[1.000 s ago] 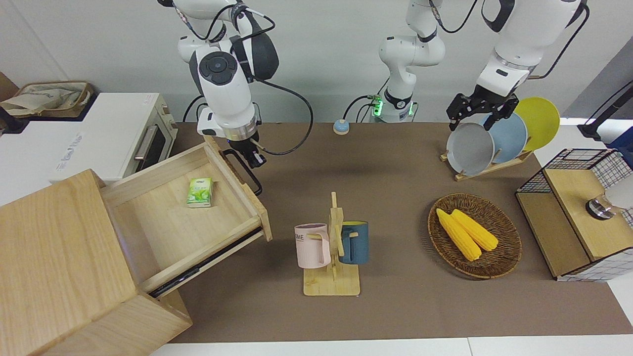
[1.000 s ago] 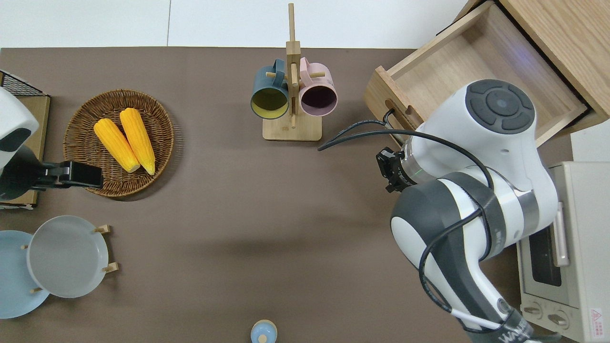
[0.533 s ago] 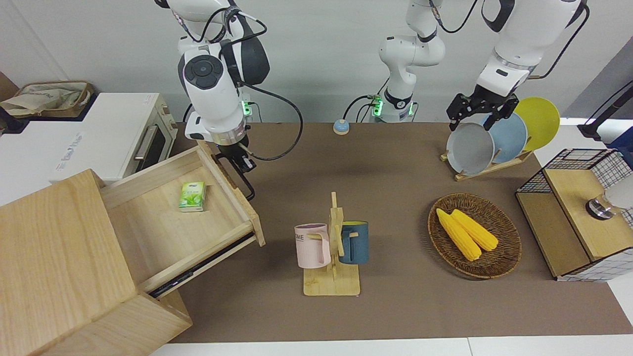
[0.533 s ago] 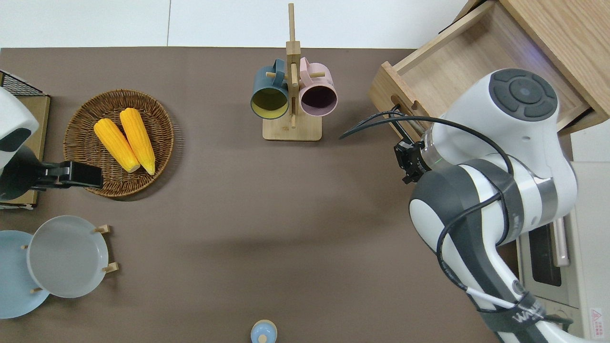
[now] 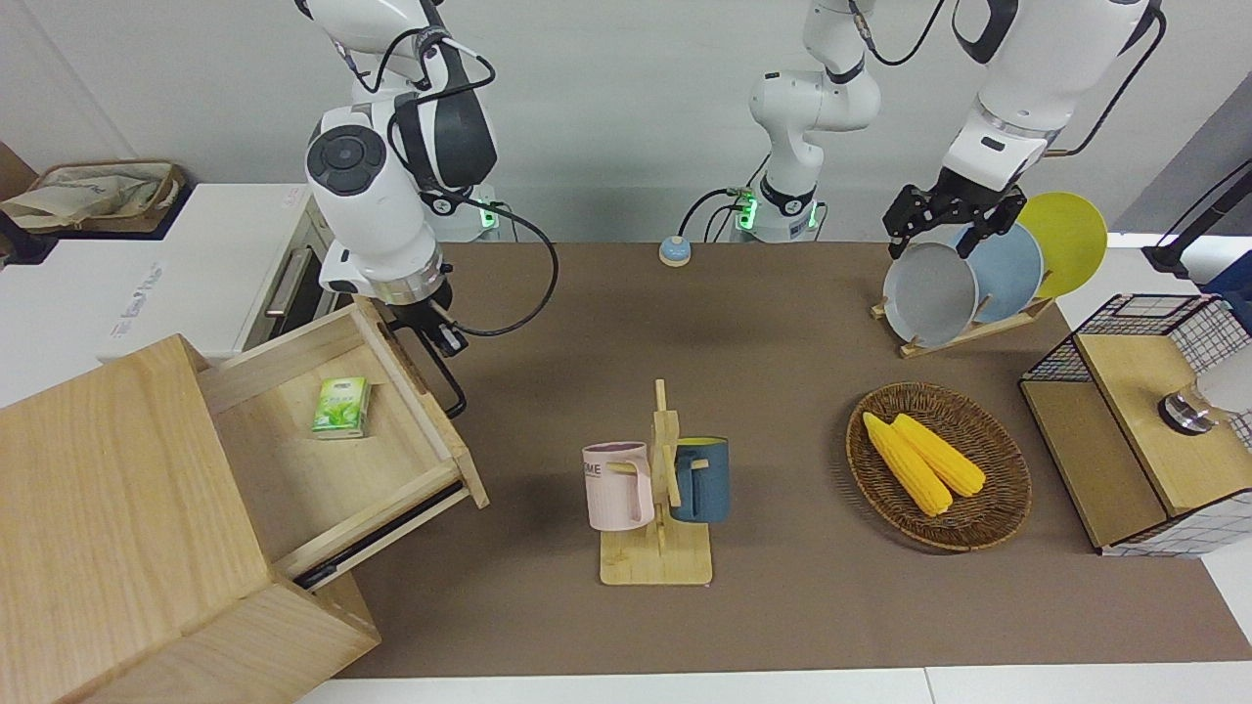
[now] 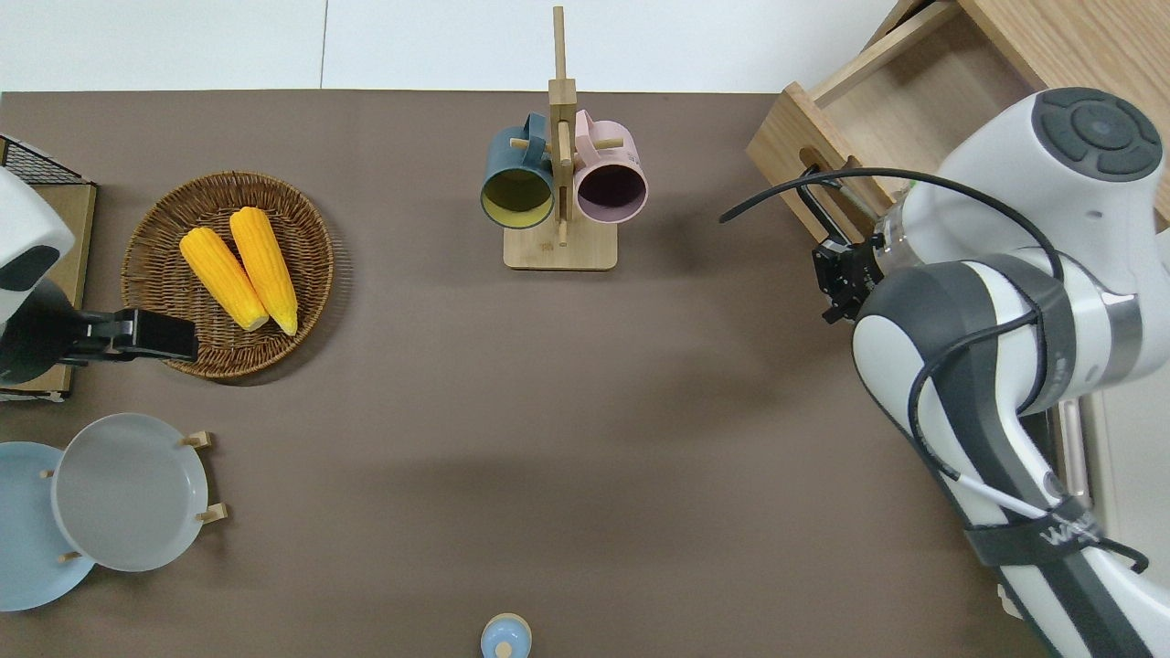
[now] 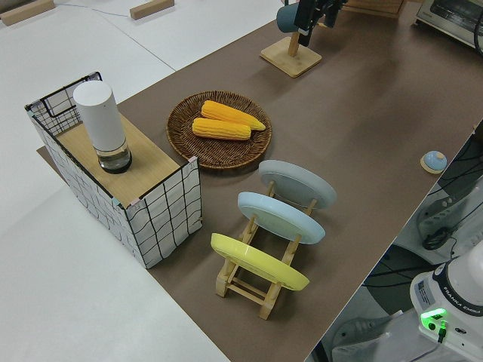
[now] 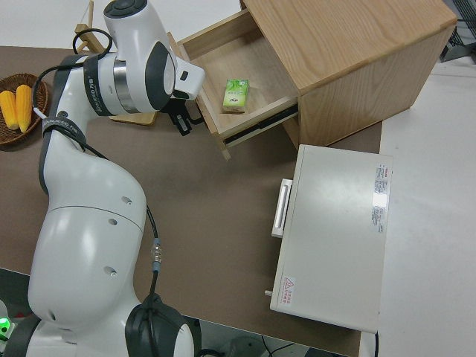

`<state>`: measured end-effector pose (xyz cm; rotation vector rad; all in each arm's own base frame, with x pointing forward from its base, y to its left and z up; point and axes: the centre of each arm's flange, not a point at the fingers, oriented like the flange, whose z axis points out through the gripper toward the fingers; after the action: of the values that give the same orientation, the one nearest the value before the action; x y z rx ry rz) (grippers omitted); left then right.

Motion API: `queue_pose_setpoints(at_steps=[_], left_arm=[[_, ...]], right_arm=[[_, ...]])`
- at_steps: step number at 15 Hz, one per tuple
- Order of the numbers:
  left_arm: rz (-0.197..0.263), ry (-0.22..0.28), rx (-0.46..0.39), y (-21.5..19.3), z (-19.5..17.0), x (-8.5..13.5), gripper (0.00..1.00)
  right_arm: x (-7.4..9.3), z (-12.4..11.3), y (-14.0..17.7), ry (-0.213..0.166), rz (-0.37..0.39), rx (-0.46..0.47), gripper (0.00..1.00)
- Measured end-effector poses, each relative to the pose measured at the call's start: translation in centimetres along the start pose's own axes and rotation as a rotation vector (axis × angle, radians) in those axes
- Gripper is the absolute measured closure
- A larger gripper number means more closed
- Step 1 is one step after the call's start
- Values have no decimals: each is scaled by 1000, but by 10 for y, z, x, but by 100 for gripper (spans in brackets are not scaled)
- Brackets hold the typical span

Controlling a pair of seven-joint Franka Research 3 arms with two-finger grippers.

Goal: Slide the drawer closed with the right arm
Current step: 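Push the drawer front away from the robot with the right gripper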

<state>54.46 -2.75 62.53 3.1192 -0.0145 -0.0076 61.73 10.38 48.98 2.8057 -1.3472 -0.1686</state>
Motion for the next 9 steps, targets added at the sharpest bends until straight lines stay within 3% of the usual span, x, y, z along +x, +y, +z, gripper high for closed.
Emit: queue_pose_setpoints(at_steps=[9], left_arm=[[0,0,0,0,0,0,0]], right_arm=[[60,-1,33,9,-7,-5,99]])
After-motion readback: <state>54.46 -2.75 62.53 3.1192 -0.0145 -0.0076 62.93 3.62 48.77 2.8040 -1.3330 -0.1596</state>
